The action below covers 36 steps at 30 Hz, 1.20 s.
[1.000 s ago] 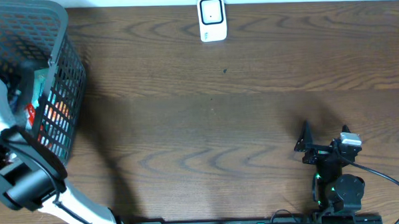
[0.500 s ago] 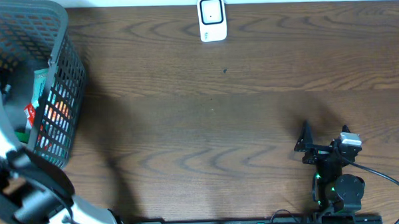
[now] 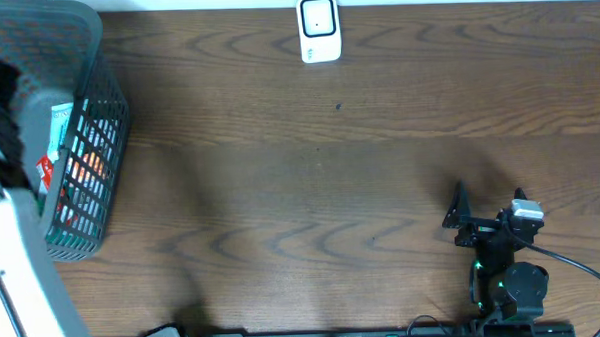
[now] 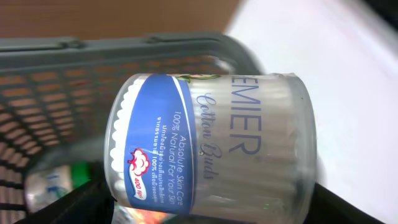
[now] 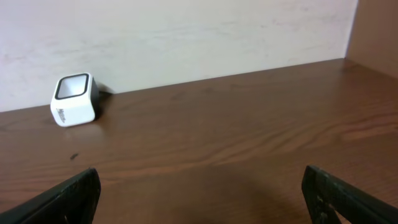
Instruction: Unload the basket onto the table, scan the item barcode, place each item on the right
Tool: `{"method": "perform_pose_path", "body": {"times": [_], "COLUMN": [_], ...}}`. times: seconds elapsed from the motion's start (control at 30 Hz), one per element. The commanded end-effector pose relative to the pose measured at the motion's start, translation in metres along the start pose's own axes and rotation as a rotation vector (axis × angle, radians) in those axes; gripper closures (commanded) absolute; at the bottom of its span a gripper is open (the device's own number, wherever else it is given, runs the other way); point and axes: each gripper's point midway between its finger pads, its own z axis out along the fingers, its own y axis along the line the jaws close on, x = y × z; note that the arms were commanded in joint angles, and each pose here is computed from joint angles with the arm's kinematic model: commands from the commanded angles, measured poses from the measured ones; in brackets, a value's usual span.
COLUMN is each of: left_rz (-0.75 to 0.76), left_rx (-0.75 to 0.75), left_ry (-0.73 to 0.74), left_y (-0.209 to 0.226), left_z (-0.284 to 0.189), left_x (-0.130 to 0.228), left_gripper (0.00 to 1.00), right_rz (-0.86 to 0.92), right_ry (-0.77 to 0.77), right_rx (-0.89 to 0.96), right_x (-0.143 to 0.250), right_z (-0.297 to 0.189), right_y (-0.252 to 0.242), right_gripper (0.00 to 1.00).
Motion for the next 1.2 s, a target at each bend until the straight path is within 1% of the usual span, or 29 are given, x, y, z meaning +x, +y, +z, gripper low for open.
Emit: {"method": "perform_pose_path", "body": {"times": [0.0, 0.1, 0.2, 0.3, 0.4, 0.53, 0.73, 0.87, 1.0, 1.17], "left_rz": [0.053, 0.112, 0.197, 0.290, 0.400, 0.589, 0.877, 1.022, 1.144, 1.228], "left_rx": [0.141, 0.244, 0.335, 0.394, 0.420, 0.411, 0.353, 0.319, 0.271, 0.254], "left_ry": [-0.017, 0.031, 0.111, 0.196, 0.294, 0.435, 0.626, 0.725, 0.772, 0.820], "left_y": [-0.032, -0.057, -0.080, -0.097, -0.108, -0.116, -0.115, -0.115, -0.109, -0.103], "left_z": [-0.049, -0.077, -0.099, -0.114, -0.124, -0.131, -0.133, -0.134, -0.129, -0.129], "left_x": [0.006, 0.030, 0.064, 0.101, 0.142, 0.209, 0.317, 0.382, 0.436, 0.486], "left_gripper": [0.22, 0.22, 0.22, 0.21, 0.22, 0.22, 0.21, 0.22, 0.21, 0.22], "right_rz": [-0.015, -0.015, -0.015, -0.015, -0.015, -0.015, -0.015, -0.015, -0.015, -0.015], "right_ry": [0.004, 0.004, 0.003, 0.003, 0.004, 0.004, 0.004, 0.004, 0.004, 0.003], "right_rx": [0.000, 0.000, 0.000, 0.000, 0.000, 0.000, 0.000, 0.001, 0.000, 0.000], "right_x": [0.001, 0.001, 0.001, 0.001, 0.001, 0.001, 0.001, 0.001, 0.001, 0.001], "right_z": [0.000, 0.000, 0.000, 0.000, 0.000, 0.000, 0.000, 0.000, 0.000, 0.000], "right_y": [0.000, 0.000, 0.000, 0.000, 0.000, 0.000, 0.000, 0.000, 0.000, 0.000], "right_gripper": [0.01, 0.01, 0.01, 0.01, 0.01, 0.01, 0.01, 0.01, 0.01, 0.01]}}
